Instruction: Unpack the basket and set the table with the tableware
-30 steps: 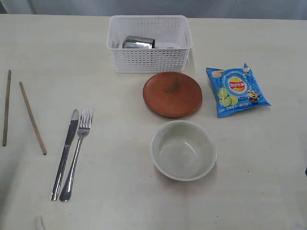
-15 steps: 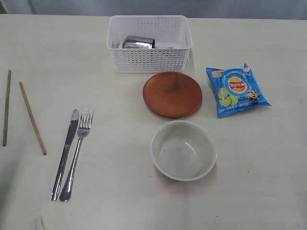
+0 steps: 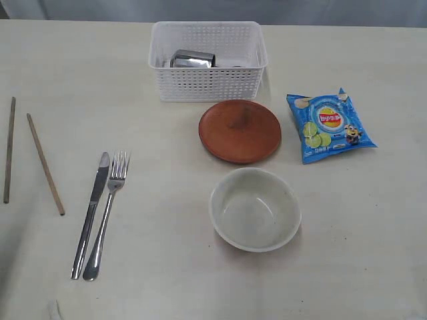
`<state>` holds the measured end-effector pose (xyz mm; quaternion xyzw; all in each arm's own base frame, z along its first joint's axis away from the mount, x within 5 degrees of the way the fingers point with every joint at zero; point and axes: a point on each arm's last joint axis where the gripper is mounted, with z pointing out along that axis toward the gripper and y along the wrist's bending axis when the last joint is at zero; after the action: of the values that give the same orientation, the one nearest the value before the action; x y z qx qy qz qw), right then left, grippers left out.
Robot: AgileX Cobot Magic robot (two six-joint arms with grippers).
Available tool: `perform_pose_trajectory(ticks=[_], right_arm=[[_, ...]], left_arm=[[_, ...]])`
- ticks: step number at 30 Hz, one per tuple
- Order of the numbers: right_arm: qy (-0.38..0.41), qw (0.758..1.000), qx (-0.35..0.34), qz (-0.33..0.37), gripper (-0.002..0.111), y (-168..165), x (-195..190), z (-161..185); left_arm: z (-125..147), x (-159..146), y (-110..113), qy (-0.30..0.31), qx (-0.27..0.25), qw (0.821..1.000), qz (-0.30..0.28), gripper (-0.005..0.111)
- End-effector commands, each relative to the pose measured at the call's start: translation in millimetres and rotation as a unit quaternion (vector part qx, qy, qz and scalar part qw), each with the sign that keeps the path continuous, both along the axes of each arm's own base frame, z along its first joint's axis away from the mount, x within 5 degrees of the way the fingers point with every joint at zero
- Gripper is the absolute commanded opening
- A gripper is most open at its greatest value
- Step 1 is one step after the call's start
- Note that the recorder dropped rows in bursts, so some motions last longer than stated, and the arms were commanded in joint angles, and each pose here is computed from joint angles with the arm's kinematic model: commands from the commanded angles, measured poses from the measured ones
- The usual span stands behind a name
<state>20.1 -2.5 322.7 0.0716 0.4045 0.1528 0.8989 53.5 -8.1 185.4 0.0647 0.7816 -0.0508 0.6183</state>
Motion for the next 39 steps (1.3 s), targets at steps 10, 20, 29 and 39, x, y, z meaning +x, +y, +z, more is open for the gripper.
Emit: perform_pose_trajectory(ticks=[10, 20, 29, 39], right_arm=[[0.401, 0.915, 0.003, 0.048, 0.049, 11.6, 102.5, 55.0], [0.608, 0.741, -0.067, 0.275, 0.037, 59.2, 243.2, 30.4], [0.636, 0.659, -0.084, 0.393, 0.037, 120.6, 347.4, -15.4], [0.721, 0.586, -0.102, 0.356, 0.049, 191.0, 418.1, -81.0]], left_arm=[[-1.0, 0.0, 0.2, -0.001, 0.001, 1.0, 0.001, 0.0], [-1.0, 0.0, 0.2, -0.001, 0.001, 1.0, 0.001, 0.0], [-1.0, 0.0, 0.2, -0.001, 0.001, 1.0, 0.001, 0.0], [-1.0, 0.0, 0.2, -0.001, 0.001, 1.0, 0.001, 0.0]])
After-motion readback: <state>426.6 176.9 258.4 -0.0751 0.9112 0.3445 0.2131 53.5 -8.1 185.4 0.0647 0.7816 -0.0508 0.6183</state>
